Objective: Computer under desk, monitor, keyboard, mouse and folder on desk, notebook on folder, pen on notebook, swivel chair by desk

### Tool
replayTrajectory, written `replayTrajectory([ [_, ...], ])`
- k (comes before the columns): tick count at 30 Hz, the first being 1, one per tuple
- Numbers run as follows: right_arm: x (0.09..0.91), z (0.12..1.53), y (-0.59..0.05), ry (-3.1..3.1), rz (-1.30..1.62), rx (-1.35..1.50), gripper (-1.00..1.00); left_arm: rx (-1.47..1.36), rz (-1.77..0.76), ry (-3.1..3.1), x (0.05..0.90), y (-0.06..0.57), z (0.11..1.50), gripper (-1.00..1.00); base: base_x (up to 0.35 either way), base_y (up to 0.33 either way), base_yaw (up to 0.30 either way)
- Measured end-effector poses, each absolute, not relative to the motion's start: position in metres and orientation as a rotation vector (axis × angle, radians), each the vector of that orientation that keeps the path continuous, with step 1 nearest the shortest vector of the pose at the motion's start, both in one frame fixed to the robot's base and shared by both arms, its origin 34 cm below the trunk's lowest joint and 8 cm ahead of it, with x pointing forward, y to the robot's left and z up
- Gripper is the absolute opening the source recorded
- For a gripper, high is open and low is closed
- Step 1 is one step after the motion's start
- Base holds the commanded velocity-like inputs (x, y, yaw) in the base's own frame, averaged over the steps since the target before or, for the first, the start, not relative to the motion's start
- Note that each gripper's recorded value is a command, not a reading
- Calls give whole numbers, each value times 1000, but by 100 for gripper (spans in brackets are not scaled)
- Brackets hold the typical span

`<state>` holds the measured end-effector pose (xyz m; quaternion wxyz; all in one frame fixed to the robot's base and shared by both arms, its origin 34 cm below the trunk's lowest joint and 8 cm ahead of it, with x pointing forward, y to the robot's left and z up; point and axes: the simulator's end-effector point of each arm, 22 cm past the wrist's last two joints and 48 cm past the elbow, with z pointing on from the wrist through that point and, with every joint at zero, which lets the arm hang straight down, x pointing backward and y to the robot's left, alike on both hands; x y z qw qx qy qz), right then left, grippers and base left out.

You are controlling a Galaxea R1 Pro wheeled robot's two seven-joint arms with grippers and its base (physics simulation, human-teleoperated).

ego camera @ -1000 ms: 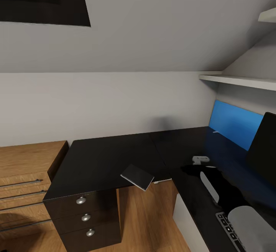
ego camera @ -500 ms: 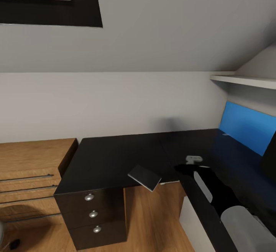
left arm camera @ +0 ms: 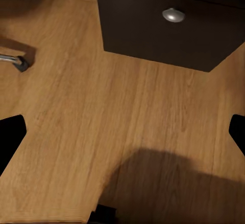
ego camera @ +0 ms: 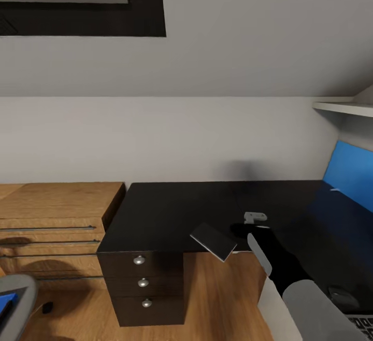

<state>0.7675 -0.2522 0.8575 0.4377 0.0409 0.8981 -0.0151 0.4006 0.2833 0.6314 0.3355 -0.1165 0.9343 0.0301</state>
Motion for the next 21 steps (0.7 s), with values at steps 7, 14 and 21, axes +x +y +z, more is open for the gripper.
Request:
replayTrajectory([
  [7, 760, 848, -246, 2248, -74, 87, 100, -305, 84, 2446, 397, 285, 628, 100, 0, 0, 22],
  [14, 760, 849, -239, 2244, -65, 79, 100, -313, 89, 2432, 396, 286, 626, 100, -249, 126, 188],
  [21, 760, 849, -223, 2246, -42, 72, 100, -315, 87, 2428, 396, 286, 626, 100, -277, 196, 265],
])
